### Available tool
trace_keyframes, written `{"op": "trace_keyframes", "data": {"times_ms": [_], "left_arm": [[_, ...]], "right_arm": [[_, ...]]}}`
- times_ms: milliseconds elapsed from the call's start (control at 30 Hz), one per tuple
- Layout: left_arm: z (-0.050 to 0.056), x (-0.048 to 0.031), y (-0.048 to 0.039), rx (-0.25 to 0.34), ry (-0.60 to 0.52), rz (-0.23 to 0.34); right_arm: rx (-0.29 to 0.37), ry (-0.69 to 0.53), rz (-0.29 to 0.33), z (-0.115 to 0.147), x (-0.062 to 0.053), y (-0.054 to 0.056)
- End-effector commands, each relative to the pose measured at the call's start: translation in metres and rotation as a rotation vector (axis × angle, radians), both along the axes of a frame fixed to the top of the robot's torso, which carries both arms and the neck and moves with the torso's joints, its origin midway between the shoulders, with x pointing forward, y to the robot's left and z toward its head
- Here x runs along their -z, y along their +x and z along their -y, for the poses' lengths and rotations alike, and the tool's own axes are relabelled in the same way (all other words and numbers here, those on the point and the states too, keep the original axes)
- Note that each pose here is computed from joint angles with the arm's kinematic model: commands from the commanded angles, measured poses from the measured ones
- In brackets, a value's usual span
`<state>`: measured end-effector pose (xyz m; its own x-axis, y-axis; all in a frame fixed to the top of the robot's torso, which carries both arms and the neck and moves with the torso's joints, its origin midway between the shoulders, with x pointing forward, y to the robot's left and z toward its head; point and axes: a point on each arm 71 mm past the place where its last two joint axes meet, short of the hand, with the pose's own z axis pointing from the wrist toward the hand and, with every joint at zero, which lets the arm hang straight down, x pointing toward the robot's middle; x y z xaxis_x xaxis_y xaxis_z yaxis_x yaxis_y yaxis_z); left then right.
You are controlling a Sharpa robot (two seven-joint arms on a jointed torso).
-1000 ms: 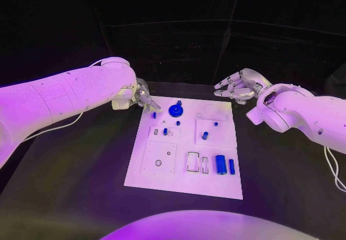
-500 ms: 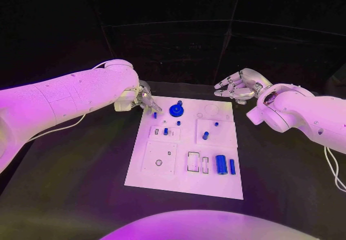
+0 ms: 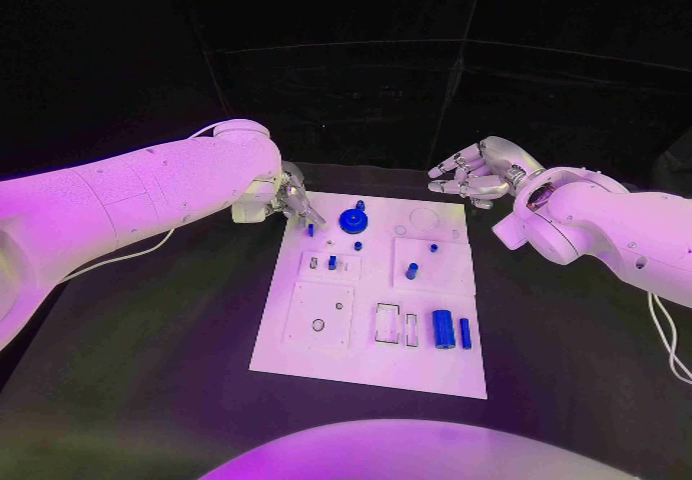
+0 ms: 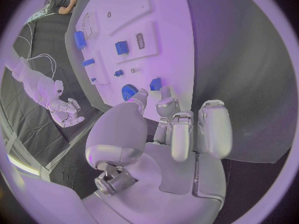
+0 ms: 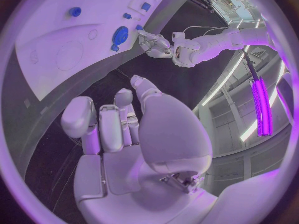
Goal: Assemble the parts on the task board
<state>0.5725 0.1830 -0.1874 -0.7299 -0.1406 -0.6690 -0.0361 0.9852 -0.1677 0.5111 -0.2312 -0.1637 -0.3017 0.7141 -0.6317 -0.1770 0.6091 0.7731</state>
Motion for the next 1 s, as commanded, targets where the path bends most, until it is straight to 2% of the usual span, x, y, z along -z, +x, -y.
{"op": "trace_keyframes", "data": {"times_ms": [33,1000], "left_arm": [[0.0015,0.0000,-0.0005,0.013,0.007,-0.009],[0.0075,0.0030,-0.0028,0.031,-0.002,-0.020]], "right_arm": [[-0.010,0.004,0.003,-0.0013,-0.0013,0.0001],[-0.013,0.005,0.004,-0.0026,-0.0014,0.0000]]}}
